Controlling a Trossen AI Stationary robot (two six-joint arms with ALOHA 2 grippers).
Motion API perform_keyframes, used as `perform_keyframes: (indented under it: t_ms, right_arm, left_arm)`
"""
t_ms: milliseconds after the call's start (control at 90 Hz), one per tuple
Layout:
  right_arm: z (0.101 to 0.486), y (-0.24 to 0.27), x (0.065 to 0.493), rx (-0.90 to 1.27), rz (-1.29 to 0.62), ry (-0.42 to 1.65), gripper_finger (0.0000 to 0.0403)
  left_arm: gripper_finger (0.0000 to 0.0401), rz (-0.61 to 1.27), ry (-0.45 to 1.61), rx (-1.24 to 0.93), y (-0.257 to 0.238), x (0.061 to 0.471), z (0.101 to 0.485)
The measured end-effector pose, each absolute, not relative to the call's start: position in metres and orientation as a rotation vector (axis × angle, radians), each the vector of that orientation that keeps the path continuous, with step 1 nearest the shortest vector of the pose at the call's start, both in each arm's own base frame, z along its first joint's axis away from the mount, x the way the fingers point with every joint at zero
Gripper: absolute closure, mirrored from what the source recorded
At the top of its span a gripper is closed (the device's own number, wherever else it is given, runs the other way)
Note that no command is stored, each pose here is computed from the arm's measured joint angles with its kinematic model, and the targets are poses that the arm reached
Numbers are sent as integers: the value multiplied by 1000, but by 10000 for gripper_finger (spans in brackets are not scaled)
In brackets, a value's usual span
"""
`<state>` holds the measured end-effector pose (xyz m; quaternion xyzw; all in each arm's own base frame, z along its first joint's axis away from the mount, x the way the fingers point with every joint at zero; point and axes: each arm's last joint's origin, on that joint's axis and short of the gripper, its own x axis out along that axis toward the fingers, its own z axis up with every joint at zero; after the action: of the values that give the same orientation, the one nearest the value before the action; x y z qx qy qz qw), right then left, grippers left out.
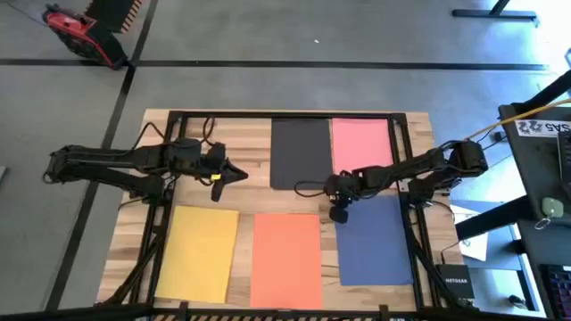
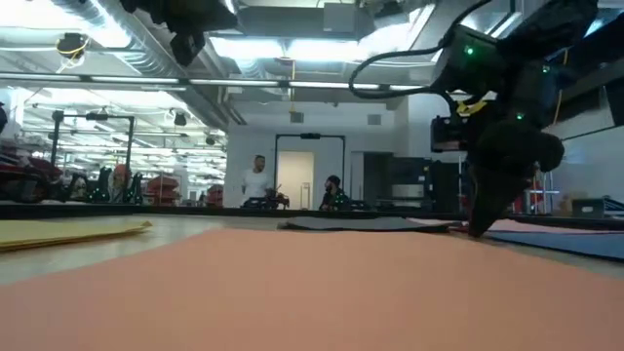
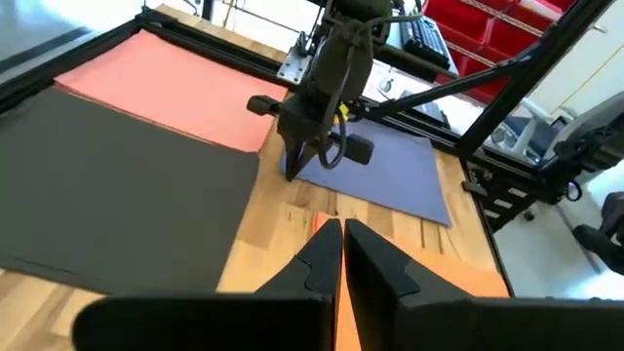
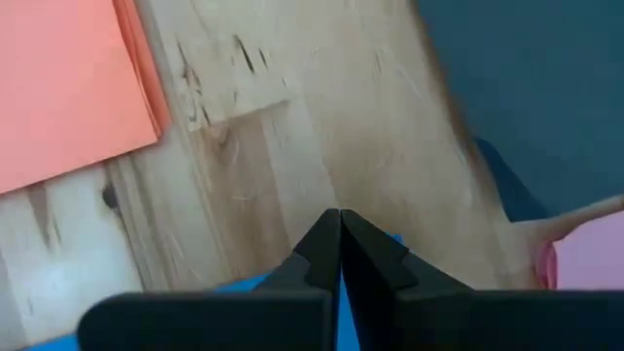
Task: Organize paper
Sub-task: Stack the blue paper on top of the stacked blue papers
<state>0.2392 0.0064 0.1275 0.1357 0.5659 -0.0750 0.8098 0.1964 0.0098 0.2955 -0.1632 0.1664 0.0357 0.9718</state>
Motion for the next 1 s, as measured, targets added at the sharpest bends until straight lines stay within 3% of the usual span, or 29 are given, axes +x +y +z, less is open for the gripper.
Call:
perform_keyframes:
  t_ms: [1000]
  right_arm:
    - [133, 6, 228, 284, -209, 1257, 403]
  left_arm:
    - [401, 75, 359, -330, 10, 196, 293]
